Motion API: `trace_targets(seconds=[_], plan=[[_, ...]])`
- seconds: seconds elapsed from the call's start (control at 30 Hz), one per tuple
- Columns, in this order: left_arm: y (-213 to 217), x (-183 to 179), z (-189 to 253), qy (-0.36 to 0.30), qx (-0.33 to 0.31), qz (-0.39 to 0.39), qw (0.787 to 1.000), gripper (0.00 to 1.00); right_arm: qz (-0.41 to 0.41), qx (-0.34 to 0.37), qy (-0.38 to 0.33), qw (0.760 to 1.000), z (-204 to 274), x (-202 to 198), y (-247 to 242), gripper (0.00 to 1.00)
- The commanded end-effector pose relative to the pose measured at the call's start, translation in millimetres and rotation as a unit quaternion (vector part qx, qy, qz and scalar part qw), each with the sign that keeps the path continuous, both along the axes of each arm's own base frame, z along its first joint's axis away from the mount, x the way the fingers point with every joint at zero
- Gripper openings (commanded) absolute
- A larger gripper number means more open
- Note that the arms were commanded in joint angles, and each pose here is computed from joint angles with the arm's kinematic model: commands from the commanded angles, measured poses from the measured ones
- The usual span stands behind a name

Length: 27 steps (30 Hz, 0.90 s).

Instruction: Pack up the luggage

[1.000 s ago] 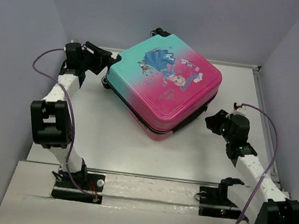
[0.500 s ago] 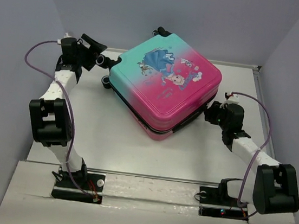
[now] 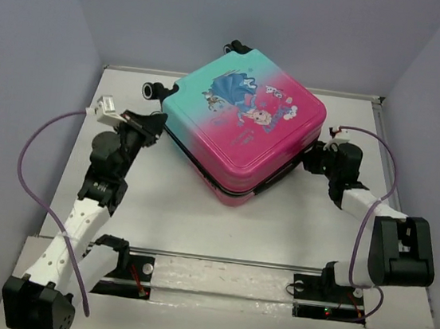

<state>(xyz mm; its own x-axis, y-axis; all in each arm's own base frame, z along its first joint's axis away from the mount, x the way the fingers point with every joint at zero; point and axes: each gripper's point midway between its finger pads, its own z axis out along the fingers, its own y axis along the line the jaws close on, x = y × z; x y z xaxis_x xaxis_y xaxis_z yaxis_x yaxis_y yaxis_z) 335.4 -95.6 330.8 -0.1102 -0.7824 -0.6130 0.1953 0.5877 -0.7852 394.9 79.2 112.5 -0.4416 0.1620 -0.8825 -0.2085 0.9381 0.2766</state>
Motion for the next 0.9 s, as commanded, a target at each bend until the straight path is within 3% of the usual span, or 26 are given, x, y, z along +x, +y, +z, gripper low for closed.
trace_targets(seconds=[0.0, 0.07, 0.17, 0.3, 0.47, 0.7, 0.87], plan=[[-3, -26, -110, 0.095, 0.024, 0.005, 0.995, 0.08, 0.031, 0.017, -0.088, 0.996, 49, 23, 11, 0.29], [-18, -49, -141, 0.113, 0.028, -0.034, 0.993, 0.06, 0.038, 0.023, -0.086, 0.995, 49, 23, 14, 0.25], [-49, -69, -165, 0.129, 0.040, -0.095, 0.986, 0.06, 0.042, 0.032, -0.092, 0.994, 52, 23, 17, 0.07], [-104, -85, -174, 0.124, 0.078, -0.175, 0.974, 0.06, 0.037, 0.055, -0.087, 0.994, 53, 10, 19, 0.07], [-161, -87, -179, 0.110, 0.126, -0.216, 0.962, 0.06, 0.036, 0.060, -0.050, 0.996, 40, -15, 25, 0.07], [-200, -51, -166, 0.086, 0.137, -0.217, 0.963, 0.06, 0.033, 0.044, 0.002, 0.998, 23, -47, 39, 0.07], [-217, -37, -155, 0.073, 0.132, -0.220, 0.964, 0.06, 0.083, 0.060, 0.052, 0.993, 7, -85, 74, 0.07]])
